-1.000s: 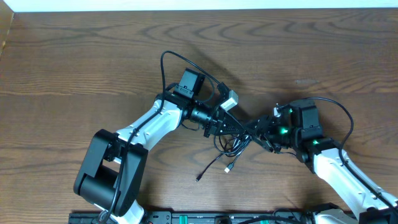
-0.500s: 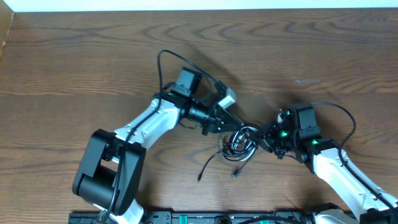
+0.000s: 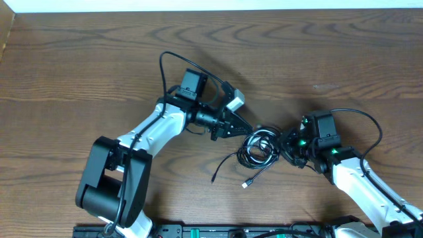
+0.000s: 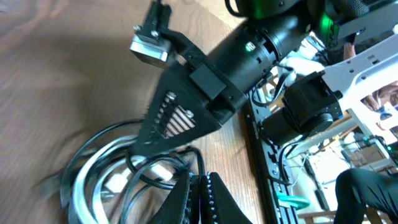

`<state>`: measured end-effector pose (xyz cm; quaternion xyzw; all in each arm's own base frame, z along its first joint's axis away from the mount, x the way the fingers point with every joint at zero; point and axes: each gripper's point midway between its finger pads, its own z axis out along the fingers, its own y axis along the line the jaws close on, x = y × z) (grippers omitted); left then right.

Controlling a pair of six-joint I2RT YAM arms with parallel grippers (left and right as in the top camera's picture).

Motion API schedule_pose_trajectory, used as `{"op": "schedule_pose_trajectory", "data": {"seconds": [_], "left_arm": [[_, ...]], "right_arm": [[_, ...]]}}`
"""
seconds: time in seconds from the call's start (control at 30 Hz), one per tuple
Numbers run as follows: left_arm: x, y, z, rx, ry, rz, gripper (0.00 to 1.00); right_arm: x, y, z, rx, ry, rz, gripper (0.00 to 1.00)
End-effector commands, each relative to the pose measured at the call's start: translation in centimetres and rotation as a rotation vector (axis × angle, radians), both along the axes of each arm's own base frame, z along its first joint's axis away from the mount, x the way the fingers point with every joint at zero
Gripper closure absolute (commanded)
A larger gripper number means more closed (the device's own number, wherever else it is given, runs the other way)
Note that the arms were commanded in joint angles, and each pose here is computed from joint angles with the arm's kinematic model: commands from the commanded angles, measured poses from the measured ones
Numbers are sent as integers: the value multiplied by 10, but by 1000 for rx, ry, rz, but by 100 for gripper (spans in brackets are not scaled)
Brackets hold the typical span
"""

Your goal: Untangle cables

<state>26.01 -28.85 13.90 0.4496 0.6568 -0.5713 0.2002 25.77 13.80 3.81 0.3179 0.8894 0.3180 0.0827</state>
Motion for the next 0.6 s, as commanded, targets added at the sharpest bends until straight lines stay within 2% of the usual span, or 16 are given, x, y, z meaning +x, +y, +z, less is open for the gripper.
{"op": "schedule_pose_trajectory", "data": {"seconds": [0.0, 0.1, 0.43, 0.57], "left_arm": [[-1, -5, -3, 43, -54, 1, 92], [0, -7, -9, 75, -68, 9, 92], [0, -7, -9, 77, -72, 10, 92], [14, -4, -23, 177, -50, 96, 92]], "right_arm": [[0, -3, -4, -43, -32, 41, 26], [0, -4, -3, -77, -77, 114, 23], [4, -20, 22, -152, -53, 198, 20], [3, -28, 22, -173, -30, 179, 21]]}}
